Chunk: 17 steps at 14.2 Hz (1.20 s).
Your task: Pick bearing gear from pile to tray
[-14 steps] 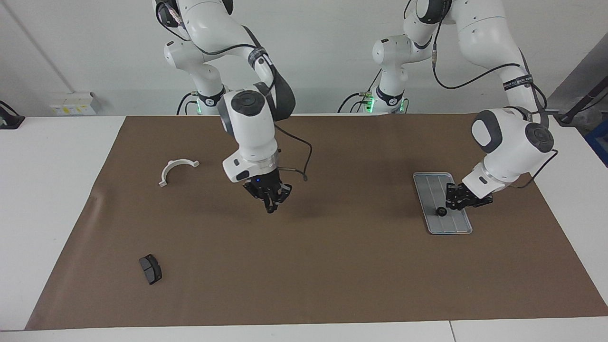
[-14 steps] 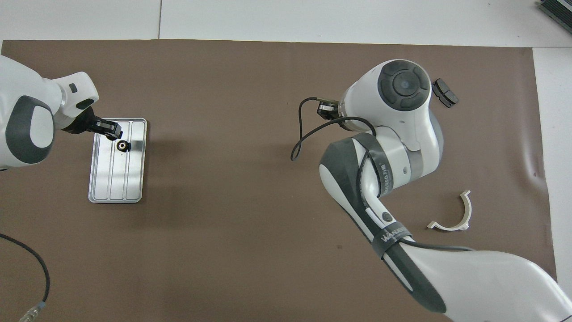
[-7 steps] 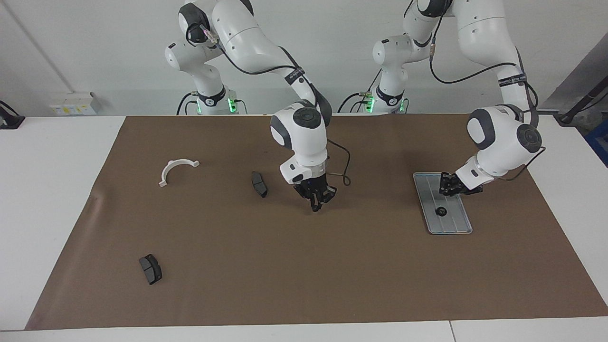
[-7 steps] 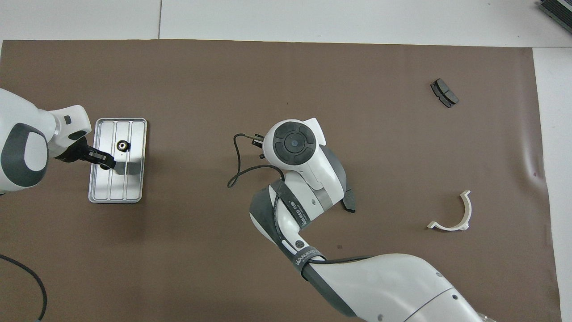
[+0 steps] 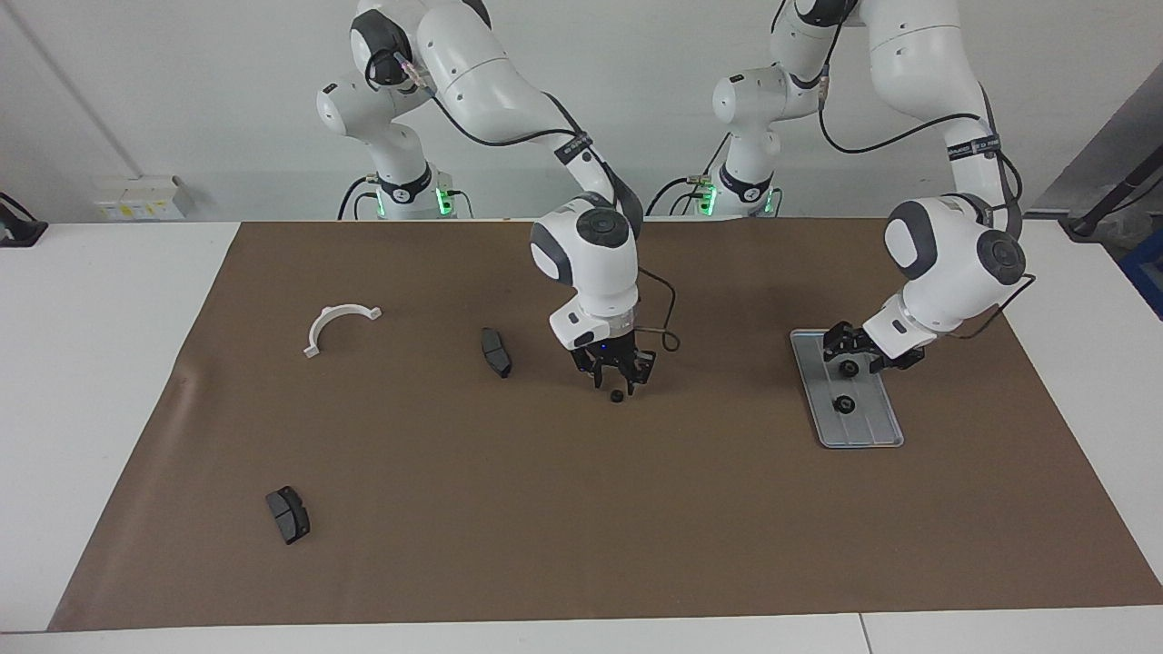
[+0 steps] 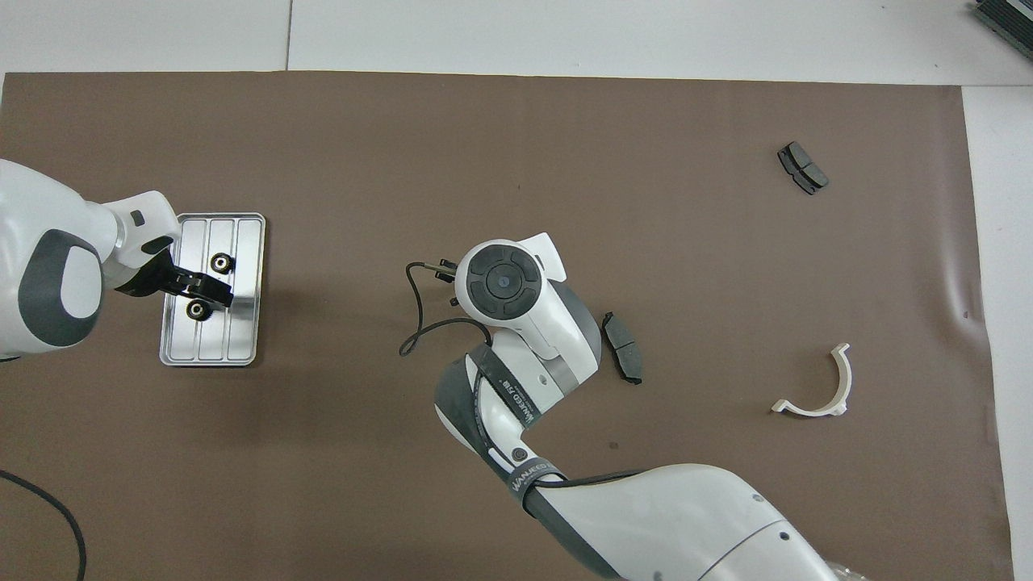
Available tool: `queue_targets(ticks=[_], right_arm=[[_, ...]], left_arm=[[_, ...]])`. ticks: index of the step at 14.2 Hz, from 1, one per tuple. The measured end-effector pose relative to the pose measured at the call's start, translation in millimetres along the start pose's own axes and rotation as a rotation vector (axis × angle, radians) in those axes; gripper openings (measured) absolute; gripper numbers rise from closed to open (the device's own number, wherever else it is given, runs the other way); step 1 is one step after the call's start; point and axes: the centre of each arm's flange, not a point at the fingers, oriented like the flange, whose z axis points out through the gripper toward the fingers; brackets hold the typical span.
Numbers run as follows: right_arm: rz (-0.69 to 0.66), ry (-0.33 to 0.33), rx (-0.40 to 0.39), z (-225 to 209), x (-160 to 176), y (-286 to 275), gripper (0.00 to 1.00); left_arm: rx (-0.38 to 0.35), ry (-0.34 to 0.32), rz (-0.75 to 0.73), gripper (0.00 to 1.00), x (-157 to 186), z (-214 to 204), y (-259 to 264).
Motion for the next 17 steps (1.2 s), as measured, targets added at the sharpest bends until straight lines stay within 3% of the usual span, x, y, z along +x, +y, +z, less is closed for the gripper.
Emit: queue_targets(ticks=[2,3,6,9,11,17], right_arm=[[-0.007,0.016,-0.009,-1,5,2,0.96],[-0.021,0.038,-0.025,-3,11,6,1.00],[-0.035,0.105,-0.076,-35,60,37,1.00],[-0.092,0.119,-0.102,-99,134,104,1.00],[-0.114,0.124,-0.116,-135,167,145,1.00],[-0.148,0.067,-0.181,-200,216,249,1.00]], left_arm=[[0.016,0.029,-0.081,0.91,20,-6,62],[0.022,0.054,-0.114,0.91,27,-7,92],[0.019,0.139,-0.175,0.80,41,-6,177],[0.005,0.201,-0.133,0.77,46,-4,241],[-0.007,0.217,-0.090,0.72,59,0,277],[-0.012,0.212,0.009,0.63,88,34,349]])
